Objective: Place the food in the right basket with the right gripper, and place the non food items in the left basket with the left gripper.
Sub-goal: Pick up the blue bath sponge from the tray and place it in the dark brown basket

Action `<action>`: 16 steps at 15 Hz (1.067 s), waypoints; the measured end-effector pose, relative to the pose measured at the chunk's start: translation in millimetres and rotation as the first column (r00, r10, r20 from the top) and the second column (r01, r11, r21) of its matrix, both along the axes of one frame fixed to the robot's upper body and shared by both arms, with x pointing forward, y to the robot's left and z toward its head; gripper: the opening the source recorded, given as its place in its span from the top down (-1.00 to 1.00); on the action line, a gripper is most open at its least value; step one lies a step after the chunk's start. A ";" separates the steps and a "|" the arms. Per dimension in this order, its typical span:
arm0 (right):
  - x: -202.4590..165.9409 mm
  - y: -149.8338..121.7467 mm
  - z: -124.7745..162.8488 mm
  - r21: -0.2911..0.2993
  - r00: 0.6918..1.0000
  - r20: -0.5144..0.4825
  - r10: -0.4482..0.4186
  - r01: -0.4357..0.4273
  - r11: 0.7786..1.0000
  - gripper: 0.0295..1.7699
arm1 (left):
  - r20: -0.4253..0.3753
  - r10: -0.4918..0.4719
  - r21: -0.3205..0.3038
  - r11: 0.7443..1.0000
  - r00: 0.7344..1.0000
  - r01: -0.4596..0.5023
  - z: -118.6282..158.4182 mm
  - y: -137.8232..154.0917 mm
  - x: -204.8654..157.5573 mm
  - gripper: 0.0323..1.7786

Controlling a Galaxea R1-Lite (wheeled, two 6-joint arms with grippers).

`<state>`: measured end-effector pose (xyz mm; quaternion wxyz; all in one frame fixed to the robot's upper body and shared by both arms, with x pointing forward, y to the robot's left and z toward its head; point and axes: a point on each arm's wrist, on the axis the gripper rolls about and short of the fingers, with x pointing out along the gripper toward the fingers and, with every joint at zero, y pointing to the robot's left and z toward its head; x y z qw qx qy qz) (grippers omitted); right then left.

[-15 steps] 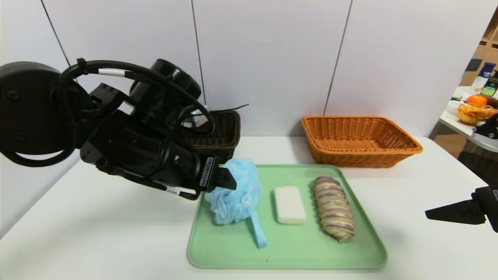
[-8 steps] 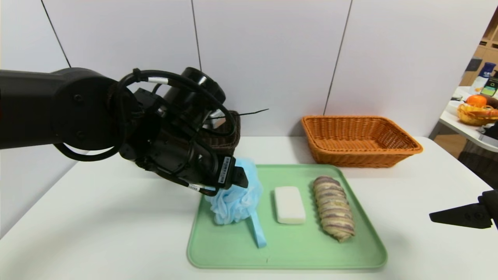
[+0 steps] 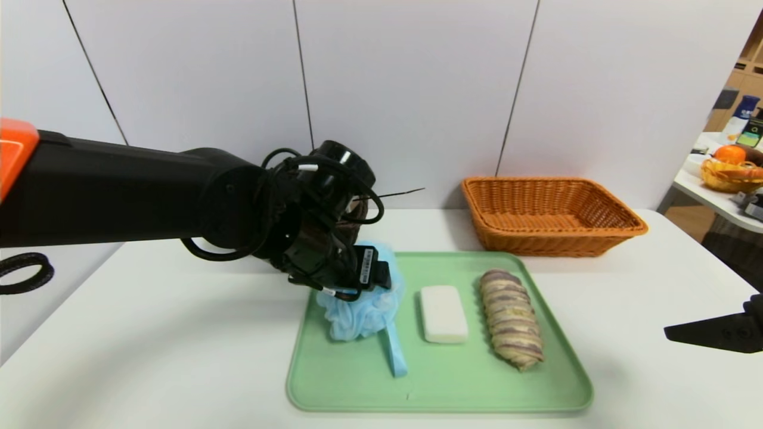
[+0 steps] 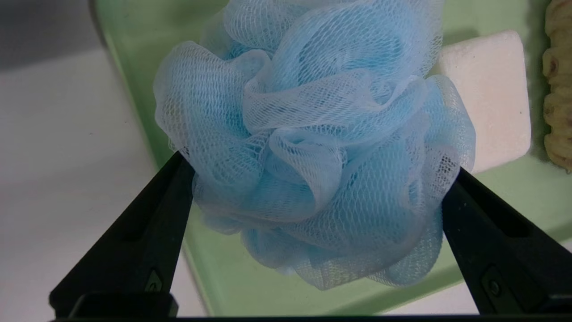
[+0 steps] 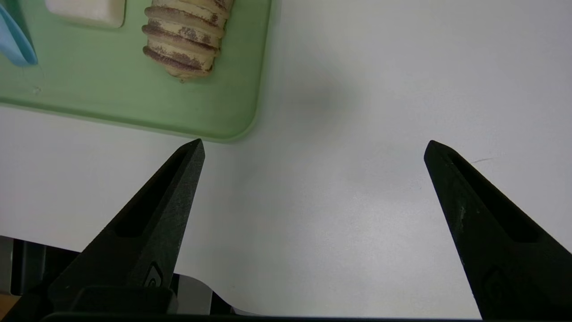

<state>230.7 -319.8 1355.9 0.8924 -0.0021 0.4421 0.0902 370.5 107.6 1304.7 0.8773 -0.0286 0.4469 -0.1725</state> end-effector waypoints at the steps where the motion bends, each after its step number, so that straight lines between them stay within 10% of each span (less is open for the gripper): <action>1: -0.6 -0.1 0.4 0.000 1.000 0.003 0.001 -0.001 1.000 -0.92 | -0.009 0.002 0.004 1.000 1.000 -0.002 -4.8 -2.0 2.3 -0.90; 13: -3.8 -0.4 -2.1 -0.001 1.000 0.000 0.001 -0.001 1.000 -0.92 | -0.050 0.015 0.032 0.999 0.999 -0.014 -35.2 -13.8 16.8 -0.90; 16: -3.9 -0.4 -2.5 -0.001 1.000 -0.001 0.002 -0.002 1.000 -0.92 | -0.046 0.018 0.034 0.999 0.999 -0.016 -34.7 -13.7 16.9 -0.37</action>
